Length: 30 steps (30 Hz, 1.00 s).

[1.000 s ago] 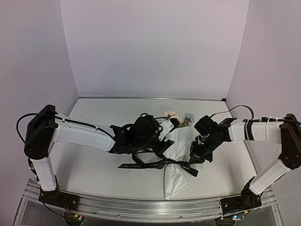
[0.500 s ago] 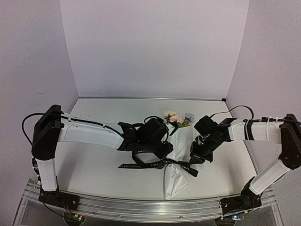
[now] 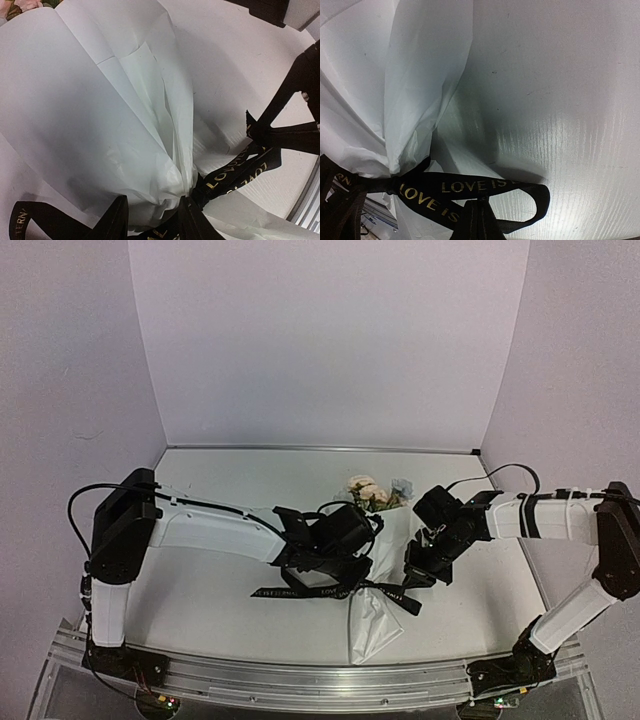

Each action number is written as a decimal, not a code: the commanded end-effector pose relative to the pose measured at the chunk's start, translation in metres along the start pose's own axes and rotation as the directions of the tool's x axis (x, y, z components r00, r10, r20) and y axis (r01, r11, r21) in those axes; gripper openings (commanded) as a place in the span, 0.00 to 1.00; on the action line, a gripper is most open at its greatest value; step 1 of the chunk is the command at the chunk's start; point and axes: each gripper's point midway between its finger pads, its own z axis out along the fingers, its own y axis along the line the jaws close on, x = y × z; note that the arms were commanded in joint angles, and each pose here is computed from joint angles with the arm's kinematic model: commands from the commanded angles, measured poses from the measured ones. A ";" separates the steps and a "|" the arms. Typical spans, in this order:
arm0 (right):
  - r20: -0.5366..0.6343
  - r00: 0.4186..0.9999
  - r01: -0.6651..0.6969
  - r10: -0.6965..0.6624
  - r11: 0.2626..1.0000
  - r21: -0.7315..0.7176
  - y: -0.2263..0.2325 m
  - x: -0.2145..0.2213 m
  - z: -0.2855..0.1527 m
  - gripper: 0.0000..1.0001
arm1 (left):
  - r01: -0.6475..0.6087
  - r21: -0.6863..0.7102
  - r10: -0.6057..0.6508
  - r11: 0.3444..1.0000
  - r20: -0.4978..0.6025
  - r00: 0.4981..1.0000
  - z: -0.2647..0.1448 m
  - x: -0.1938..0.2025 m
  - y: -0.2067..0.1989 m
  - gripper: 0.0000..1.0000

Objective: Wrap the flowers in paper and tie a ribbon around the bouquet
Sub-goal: Adjust the ribbon on the folded bouquet.

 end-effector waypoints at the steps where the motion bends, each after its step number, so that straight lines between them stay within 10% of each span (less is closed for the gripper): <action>1: 0.027 1.000 0.005 -0.005 1.000 0.010 0.002 -0.007 -0.004 0.00 | 0.020 -0.034 -0.020 0.999 0.003 1.000 -0.001 -0.009 0.001 0.34; 14: 0.035 0.999 0.014 -0.015 1.000 0.017 0.002 -0.010 -0.004 0.00 | 0.005 -0.121 -0.007 0.993 -0.009 1.000 0.000 0.000 0.019 0.01; 30: 0.069 0.997 -0.049 0.047 0.998 0.038 -0.028 -0.026 -0.011 0.00 | 0.013 -0.139 -0.014 0.990 -0.003 1.000 -0.015 0.009 0.038 0.00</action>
